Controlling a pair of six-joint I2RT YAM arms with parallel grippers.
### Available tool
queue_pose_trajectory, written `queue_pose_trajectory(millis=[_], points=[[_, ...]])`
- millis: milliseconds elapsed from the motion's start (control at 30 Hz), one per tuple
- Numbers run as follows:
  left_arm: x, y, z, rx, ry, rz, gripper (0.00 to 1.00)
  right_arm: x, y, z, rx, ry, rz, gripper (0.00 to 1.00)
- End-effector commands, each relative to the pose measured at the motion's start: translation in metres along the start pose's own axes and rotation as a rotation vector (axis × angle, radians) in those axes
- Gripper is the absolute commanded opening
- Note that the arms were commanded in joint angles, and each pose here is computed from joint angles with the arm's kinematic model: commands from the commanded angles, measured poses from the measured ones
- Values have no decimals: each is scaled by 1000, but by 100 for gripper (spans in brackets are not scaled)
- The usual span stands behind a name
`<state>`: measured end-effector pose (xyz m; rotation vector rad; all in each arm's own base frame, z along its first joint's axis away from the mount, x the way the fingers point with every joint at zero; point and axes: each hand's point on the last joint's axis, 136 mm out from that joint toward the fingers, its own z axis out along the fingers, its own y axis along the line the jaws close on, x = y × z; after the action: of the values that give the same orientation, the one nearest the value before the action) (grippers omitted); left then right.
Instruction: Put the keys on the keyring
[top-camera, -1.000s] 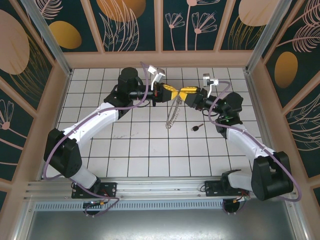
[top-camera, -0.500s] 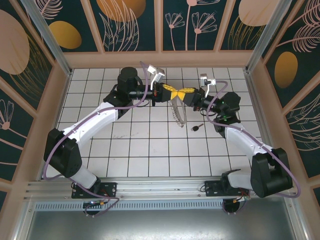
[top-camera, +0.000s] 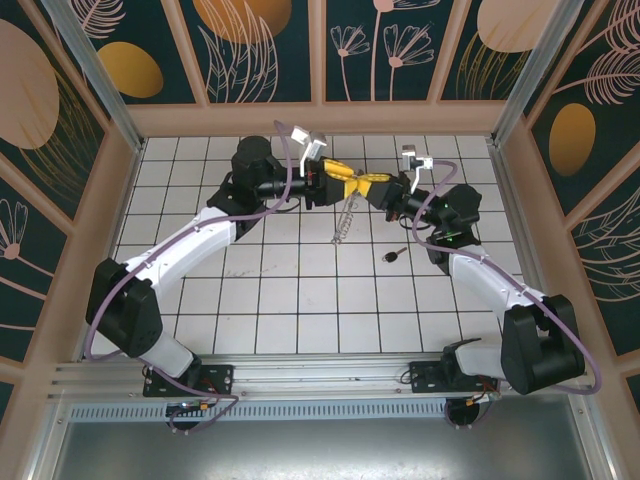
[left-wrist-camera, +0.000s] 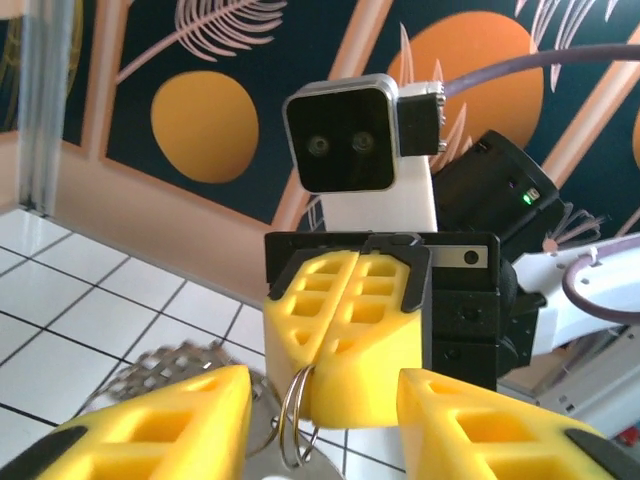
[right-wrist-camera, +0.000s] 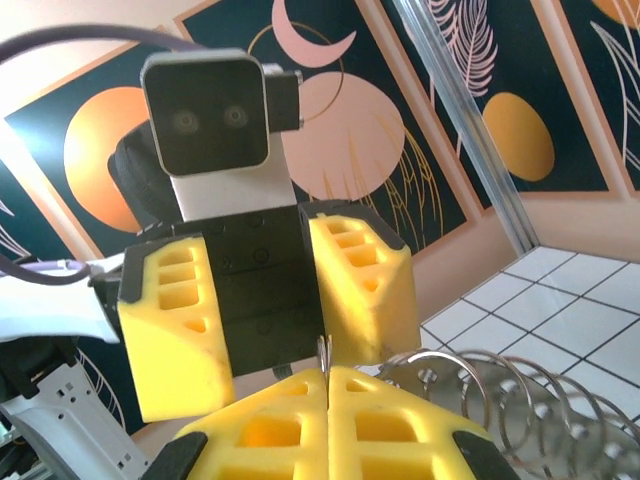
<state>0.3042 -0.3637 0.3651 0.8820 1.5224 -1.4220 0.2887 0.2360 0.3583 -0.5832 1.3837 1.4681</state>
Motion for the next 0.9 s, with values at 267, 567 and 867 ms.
queue_pose_trajectory(millis=[267,567,867], points=[[-59,-19,-29,-31,-305,-25,46,-45,41,-12,-87,-222,-131,0],[-49,-27,-20,101,-291,-72,35,-69,52,-14,-137,-344,-134,0],[-46,-31,-11,158,-277,-90,33,-71,49,-3,-177,-357,-95,0]])
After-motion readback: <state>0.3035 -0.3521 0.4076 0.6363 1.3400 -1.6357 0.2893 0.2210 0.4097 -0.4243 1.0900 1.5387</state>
